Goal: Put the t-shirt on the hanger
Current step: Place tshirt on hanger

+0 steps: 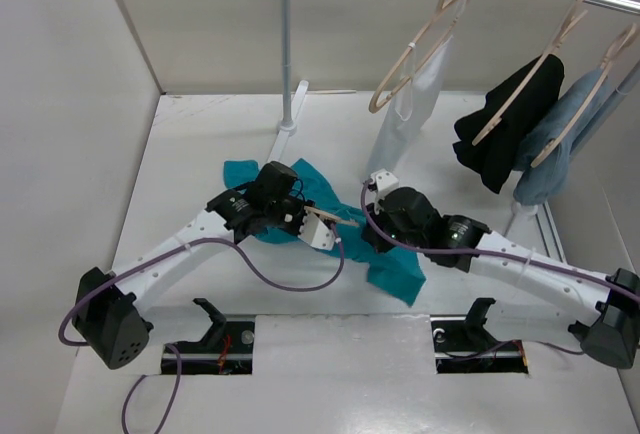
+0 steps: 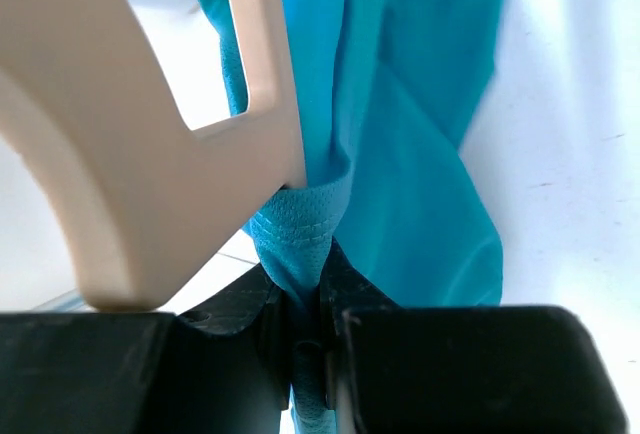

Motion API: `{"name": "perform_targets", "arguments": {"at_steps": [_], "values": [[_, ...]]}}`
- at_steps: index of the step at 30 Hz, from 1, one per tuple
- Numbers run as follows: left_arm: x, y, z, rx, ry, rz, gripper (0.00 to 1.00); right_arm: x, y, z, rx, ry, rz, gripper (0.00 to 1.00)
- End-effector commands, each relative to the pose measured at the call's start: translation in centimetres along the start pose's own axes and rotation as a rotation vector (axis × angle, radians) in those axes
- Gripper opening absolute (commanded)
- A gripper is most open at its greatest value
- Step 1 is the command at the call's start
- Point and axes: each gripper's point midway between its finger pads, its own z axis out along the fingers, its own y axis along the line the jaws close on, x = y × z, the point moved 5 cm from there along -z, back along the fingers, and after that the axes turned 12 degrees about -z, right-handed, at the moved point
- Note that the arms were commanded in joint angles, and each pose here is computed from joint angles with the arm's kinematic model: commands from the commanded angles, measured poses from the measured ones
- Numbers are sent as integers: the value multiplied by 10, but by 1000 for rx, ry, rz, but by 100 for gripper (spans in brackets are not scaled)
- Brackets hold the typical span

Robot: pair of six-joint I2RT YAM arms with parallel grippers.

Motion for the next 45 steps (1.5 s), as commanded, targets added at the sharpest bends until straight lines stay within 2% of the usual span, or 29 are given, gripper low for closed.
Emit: {"name": "perform_targets", "arguments": {"at_steps": [1, 6, 7, 8, 9, 13, 16, 18, 20, 23, 25, 27, 29, 32, 37, 45], "values": [[-23, -9, -14, 68, -104, -2, 0, -49, 11, -9, -76, -187, -81, 0], [-21, -12, -10, 72, -96, 21, 0, -47, 14, -18, -122, -229, -91, 0], [-25, -13, -6, 79, -103, 33, 0, -44, 13, -18, -120, -216, -93, 4], [-31, -12, -8, 77, -121, 43, 0, -41, 12, -17, -116, -202, -117, 16], [-35, -14, -3, 90, -129, 41, 0, -37, 10, -20, -111, -171, -134, 51], [-47, -12, -3, 122, -168, 25, 0, -41, 4, -38, -92, -157, -188, 76], [-52, -15, -4, 162, -199, 37, 0, -51, 1, -58, -84, -215, -211, 77], [-55, -20, -4, 189, -223, 51, 0, -53, 3, -65, -109, -240, -221, 71], [-60, -24, -9, 217, -260, 59, 0, -57, 7, -72, -149, -285, -247, 56], [-60, -28, -11, 241, -258, 62, 0, -68, 14, -80, -175, -328, -276, 42], [-56, -29, -9, 253, -238, 56, 0, -79, 17, -90, -185, -365, -293, 43], [-55, -30, -5, 275, -226, 46, 0, -78, 18, -84, -177, -341, -329, 47], [-60, -26, -8, 265, -242, 39, 0, -77, 22, -72, -197, -302, -375, 47], [-62, -25, -8, 272, -248, 15, 0, -73, 37, -64, -300, -267, -415, 49], [-58, -21, -6, 261, -231, -8, 0, -52, 44, -57, -367, -232, -428, 52], [-56, -19, -3, 267, -229, -31, 0, -45, 54, -60, -435, -265, -391, 57]]}}
